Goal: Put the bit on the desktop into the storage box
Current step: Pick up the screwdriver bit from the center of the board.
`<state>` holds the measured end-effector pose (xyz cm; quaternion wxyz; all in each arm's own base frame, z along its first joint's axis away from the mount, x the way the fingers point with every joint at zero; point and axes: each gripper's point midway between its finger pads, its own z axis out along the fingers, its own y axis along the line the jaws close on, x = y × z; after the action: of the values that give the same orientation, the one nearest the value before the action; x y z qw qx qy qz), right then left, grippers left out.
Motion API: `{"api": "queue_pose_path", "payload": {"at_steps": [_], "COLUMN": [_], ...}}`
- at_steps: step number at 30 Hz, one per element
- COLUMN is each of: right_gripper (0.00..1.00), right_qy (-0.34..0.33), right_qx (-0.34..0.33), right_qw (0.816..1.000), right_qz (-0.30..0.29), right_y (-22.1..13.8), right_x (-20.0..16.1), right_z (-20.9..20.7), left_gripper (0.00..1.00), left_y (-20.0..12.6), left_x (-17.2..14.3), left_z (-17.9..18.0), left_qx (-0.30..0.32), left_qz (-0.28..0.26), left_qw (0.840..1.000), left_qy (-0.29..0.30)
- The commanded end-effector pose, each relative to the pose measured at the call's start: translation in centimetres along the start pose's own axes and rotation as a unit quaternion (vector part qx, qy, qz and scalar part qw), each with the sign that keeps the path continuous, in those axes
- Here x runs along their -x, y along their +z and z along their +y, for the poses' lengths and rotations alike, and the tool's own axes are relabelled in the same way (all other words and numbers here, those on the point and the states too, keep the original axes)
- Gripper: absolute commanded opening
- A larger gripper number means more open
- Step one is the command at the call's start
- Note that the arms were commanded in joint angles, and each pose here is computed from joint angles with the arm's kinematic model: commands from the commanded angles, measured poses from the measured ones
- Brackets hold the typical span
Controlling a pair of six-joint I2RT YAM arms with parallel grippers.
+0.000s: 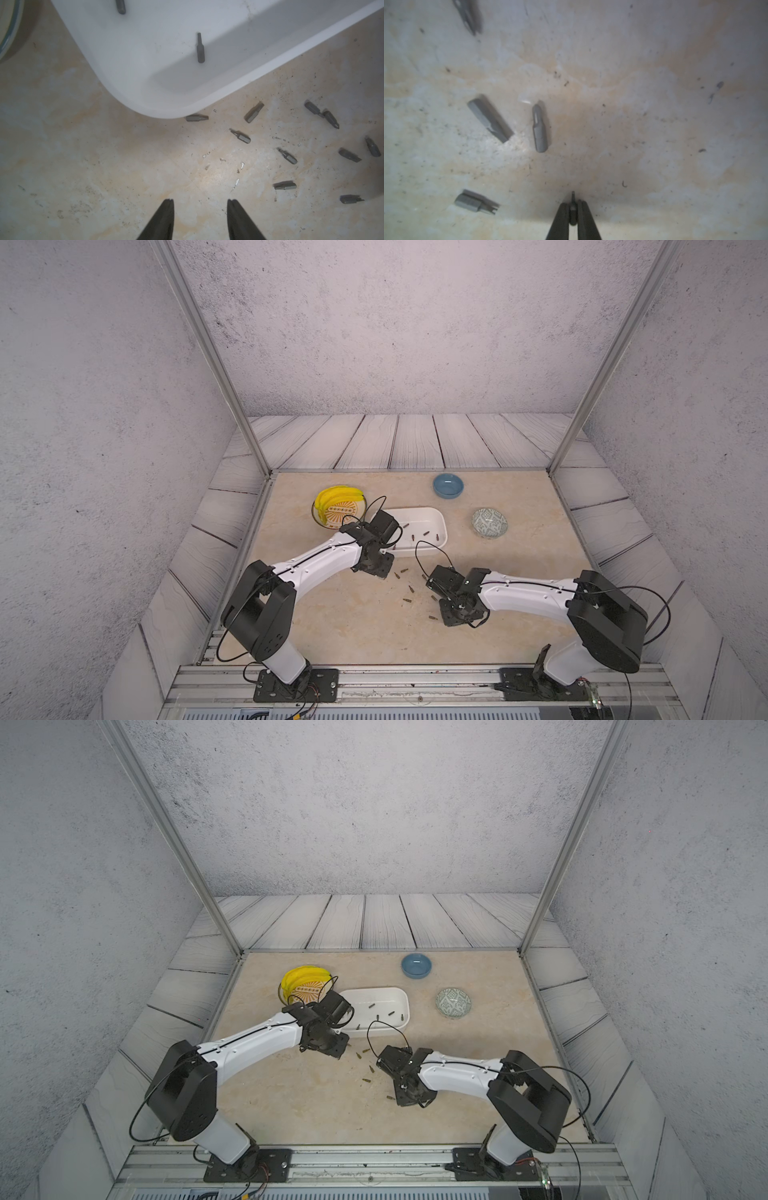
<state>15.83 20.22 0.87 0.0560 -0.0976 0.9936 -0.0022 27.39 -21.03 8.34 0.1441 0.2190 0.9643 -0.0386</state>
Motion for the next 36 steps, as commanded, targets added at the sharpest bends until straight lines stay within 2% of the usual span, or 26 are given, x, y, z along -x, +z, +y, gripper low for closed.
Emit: {"api": "queue_pose_path", "payload": {"at_steps": [1,5,10,20,24,32,36], "right_gripper": [0.09,0.01,0.00,0.00,0.00,0.00,0.00], "right_qy": [-0.002,-0.003,-0.003,-0.015,-0.016,-0.029,-0.039], "right_qx": [-0.036,-0.038,-0.033,-0.024,-0.021,-0.007,-0.010], "right_qw": [0.998,0.998,0.999,0.998,0.997,0.991,0.988], "right_qz": [0.047,0.046,0.023,-0.049,-0.072,-0.132,-0.150], "right_y": [2.8,2.8,1.5,-4.8,-6.8,-12.1,-13.6], "right_x": [-2.2,-2.3,-1.4,4.2,7.0,15.2,19.0], "right_z": [-1.5,-1.6,-1.6,-1.2,-1.6,-2.0,-1.6], "left_gripper": [0.47,0.47,0.46,0.46,0.45,0.46,0.46], "left_y": [-0.7,-0.7,-0.5,0.5,0.6,0.4,0.3], "left_x": [-0.8,-1.3,-2.1,-3.2,-3.5,-4.3,-4.4], "left_z": [0.1,0.1,-0.1,-1.8,-2.1,-2.3,-2.6], "left_qx": [0.005,0.005,0.010,0.010,0.016,0.009,0.005], "left_qz": [-0.007,-0.006,-0.007,-0.019,-0.027,-0.038,-0.041], "left_qw": [1.000,1.000,1.000,1.000,0.999,0.999,0.999], "left_qy": [-0.003,-0.004,-0.001,0.009,0.015,0.004,0.002]}}
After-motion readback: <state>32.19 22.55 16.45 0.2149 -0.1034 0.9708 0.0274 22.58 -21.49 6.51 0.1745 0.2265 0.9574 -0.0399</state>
